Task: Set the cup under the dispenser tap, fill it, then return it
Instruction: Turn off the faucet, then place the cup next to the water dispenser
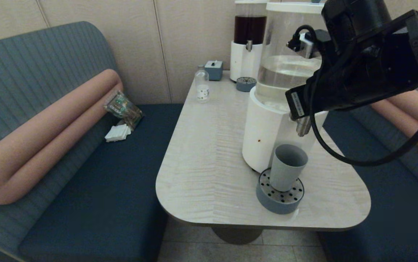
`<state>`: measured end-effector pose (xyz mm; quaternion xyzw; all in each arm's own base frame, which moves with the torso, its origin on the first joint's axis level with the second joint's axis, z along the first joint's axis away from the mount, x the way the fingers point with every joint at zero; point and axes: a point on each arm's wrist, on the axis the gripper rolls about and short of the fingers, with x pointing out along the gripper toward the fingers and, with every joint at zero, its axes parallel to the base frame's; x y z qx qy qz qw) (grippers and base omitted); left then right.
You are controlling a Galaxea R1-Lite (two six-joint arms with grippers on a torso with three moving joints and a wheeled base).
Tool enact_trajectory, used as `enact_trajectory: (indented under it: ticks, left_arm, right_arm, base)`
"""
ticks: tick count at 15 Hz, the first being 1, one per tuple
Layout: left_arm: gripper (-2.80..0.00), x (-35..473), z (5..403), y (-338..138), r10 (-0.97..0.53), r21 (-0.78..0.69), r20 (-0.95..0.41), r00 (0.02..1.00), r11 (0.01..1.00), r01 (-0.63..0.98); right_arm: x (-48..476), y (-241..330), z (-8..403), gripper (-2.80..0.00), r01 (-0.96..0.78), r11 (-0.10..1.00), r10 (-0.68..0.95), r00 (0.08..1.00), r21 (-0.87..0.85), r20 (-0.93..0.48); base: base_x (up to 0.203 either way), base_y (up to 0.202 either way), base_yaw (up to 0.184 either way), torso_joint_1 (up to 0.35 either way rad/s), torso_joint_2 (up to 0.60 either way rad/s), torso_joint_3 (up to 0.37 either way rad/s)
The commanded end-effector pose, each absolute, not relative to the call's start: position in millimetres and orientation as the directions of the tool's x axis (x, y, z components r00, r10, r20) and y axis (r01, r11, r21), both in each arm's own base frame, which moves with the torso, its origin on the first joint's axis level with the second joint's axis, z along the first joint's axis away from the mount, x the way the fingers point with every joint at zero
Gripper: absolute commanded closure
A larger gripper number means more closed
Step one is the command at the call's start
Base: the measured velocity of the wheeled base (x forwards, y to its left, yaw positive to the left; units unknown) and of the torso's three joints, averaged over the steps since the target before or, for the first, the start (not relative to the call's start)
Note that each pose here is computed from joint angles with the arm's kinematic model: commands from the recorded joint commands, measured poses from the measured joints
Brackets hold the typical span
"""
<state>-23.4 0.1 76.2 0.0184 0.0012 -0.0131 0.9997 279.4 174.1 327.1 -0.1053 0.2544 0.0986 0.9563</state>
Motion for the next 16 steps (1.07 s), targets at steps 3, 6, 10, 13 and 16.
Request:
enact_trajectory:
  ticks: [3,6,10,13,16]
  left_arm:
    - [0.00,-23,76,0,-0.026,0.037,-0.003,1.000,0.999,0.026]
    - [0.00,-23,76,0,-0.026,0.037,-0.003,1.000,0.999,0.026]
    - [0.00,-23,76,0,-0.026,0.037,-0.003,1.000,0.999,0.026]
    - [0.00,-23,76,0,-0.026,0.037,-0.003,1.000,0.999,0.026]
    - [0.00,-23,76,0,-0.026,0.037,-0.003,1.000,0.999,0.026]
  right_arm:
    - [244,170,357,0.00,-0.314,0.943,0.240,0.869,-0.107,-0.434]
    - [216,156,380,0.00,-0.312,0.946,0.262,0.895,-0.086,-0.362]
    - [163,113,409,0.00,-0.205,0.976,0.186,0.960,-0.073,-0.210]
    - [124,70,410,0.00,-0.091,0.992,0.083,0.992,-0.084,-0.094]
    - [85,21,401,0.00,0.092,0.993,-0.094,0.995,-0.078,-0.026]
  base:
    - [0.000,0.000,0.000,0.000,0.00,0.000]
    - [0.000,0.000,0.000,0.000,0.00,0.000]
    - [0.000,0.000,0.000,0.000,0.00,0.000]
    - [0.000,0.000,0.000,0.000,0.00,0.000]
    - [0.000,0.000,0.000,0.000,0.00,0.000]
